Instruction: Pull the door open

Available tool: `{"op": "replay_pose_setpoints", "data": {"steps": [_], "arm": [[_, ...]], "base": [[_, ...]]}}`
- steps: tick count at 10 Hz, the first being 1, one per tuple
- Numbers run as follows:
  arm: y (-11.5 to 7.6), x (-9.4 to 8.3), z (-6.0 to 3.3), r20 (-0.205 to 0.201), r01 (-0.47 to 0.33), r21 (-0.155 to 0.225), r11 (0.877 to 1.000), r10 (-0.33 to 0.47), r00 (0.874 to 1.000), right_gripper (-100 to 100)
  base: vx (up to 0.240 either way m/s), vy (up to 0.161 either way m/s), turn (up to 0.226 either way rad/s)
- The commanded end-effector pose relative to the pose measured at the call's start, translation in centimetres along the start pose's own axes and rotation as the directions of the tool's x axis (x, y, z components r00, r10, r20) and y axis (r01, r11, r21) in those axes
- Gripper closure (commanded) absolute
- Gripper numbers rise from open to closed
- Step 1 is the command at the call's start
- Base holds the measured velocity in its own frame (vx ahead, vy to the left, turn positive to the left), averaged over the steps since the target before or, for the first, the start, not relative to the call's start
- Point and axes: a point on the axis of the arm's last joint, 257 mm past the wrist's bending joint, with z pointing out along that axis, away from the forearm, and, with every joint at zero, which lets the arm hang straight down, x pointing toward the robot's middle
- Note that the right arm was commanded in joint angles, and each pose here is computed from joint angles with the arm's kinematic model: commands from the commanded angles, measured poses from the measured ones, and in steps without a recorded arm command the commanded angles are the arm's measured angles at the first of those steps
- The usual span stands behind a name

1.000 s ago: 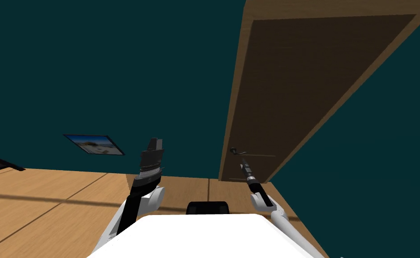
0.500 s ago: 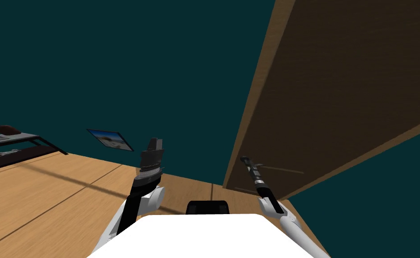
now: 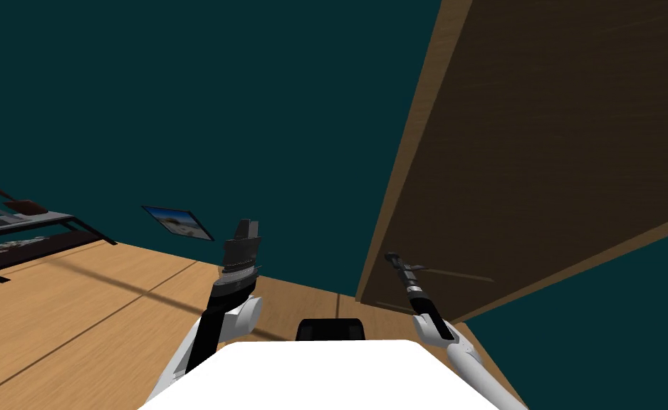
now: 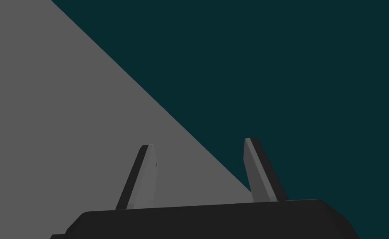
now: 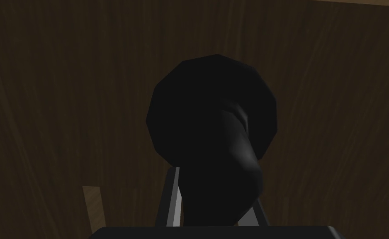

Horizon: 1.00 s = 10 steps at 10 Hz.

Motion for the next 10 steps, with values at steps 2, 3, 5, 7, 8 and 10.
{"op": "replay_pose_setpoints", "data": {"steps": [2,3,5,7,8,10], "arm": [[0.0,0.0,-0.03,-0.002,0.003,-0.001,1.0,-0.003,1.0,100],[0.0,0.0,-0.03,-0.002,0.003,-0.001,1.0,-0.003,1.0,100],[-0.1,-0.1,-0.84,-0.023,0.006,0.0,1.0,-0.006,1.0,100],[0.0,-0.2,-1.6,-0.046,0.009,-0.002,1.0,-0.009,0.999,100],[0.0,-0.2,-2.03,-0.059,0.011,-0.003,1.0,-0.011,0.998,100],[0.0,-0.3,-2.88,-0.084,0.013,-0.003,1.0,-0.013,0.996,100]], "base": [[-0.01,0.0,0.001],[0.0,0.0,0.0],[-0.158,-0.037,0.11],[-0.184,-0.051,0.129],[-0.205,-0.074,0.15],[-0.217,-0.076,0.132]]}}
